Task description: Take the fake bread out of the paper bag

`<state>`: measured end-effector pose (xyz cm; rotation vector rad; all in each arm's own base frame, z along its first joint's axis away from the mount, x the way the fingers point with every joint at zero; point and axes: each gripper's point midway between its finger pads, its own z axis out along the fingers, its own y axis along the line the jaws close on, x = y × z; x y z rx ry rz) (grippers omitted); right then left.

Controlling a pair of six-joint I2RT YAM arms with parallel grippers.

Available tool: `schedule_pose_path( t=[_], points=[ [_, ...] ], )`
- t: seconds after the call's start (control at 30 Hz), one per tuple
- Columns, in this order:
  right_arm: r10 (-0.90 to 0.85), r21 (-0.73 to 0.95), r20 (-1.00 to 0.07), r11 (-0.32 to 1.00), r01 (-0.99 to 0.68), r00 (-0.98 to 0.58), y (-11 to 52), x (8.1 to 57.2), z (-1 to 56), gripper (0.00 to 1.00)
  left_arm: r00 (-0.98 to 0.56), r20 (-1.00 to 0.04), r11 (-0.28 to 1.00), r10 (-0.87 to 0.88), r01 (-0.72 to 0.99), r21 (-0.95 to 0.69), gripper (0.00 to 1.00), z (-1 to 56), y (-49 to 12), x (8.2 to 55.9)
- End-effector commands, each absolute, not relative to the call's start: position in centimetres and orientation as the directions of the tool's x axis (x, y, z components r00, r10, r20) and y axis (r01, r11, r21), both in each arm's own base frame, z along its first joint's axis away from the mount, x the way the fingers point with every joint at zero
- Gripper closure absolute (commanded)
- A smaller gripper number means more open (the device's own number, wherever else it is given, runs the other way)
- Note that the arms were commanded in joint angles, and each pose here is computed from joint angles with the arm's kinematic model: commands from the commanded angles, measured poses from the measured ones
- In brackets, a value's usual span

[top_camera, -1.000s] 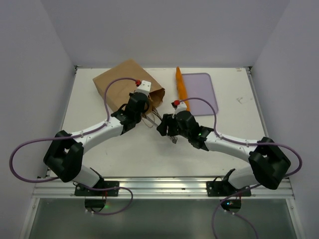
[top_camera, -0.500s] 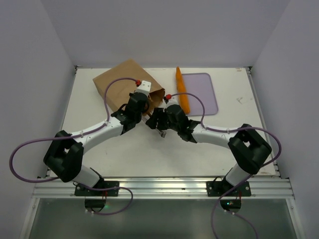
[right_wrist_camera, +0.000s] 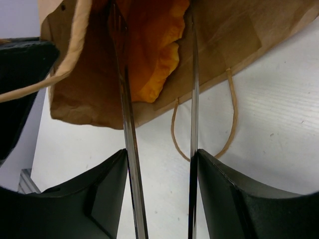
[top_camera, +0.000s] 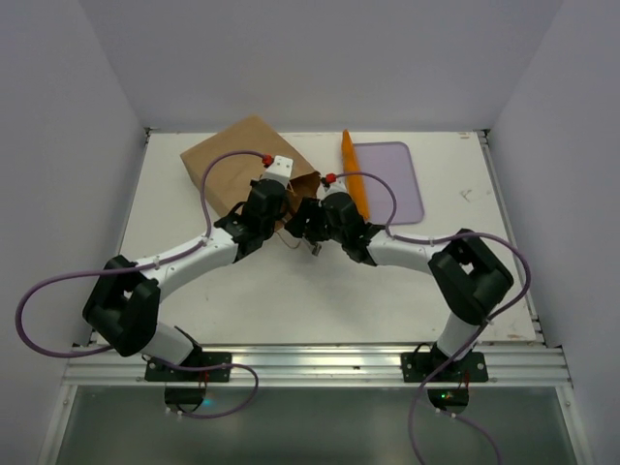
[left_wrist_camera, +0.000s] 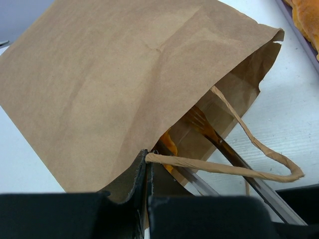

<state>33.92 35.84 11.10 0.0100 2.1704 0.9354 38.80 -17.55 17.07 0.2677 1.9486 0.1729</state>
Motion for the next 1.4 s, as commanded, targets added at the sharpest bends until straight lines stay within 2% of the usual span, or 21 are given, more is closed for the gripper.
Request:
schedule_pose_path(
  t=[0.0, 0.4, 0.77, 0.87, 1.1, 1.27, 1.37],
  points=[
    [0.345, 0.673, -0.648, 0.677, -0.298, -0.679, 37.1, 35.8, 13.7, 0.4, -0.317, -0.925, 0.978, 0.209, 0.093, 0.189, 1.0, 19.0, -17.9, 39.1],
    [0.39, 0.77, -0.547, 0.581, -0.263, -0.741, 38.7, 36.0, 11.6, 0.41, -0.323, -0.922, 0.977, 0.213, 0.098, 0.191, 1.0, 18.6, -18.0, 39.1],
    [0.396, 0.792, -0.514, 0.559, -0.245, -0.761, 39.0, 35.6, 10.4, 0.44, -0.321, -0.923, 0.976, 0.213, 0.1, 0.191, 1.0, 18.6, -18.0, 39.1],
    [0.396, 0.793, -0.513, 0.56, -0.242, -0.762, 39.0, 35.6, 10.4, 0.47, -0.319, -0.924, 0.977, 0.21, 0.099, 0.188, 1.0, 18.7, -18.0, 39.0],
    [0.4, 0.794, -0.513, 0.557, -0.243, -0.76, 38.8, 35.5, 10.8, 0.62, -0.317, -0.925, 0.977, 0.21, 0.099, 0.188, 1.0, 18.8, -18.0, 39.0],
    [0.403, 0.795, -0.523, 0.548, -0.26, -0.751, 38.4, 35.1, 11.9, 0.8, -0.321, -0.923, 0.977, 0.213, 0.096, 0.193, 1.0, 18.6, -17.9, 39.0],
    [0.404, 0.796, -0.528, 0.543, -0.269, -0.747, 38.0, 34.8, 12.8, 0.84, -0.32, -0.923, 0.976, 0.214, 0.096, 0.193, 1.0, 18.6, -17.9, 39.0]
  ],
)
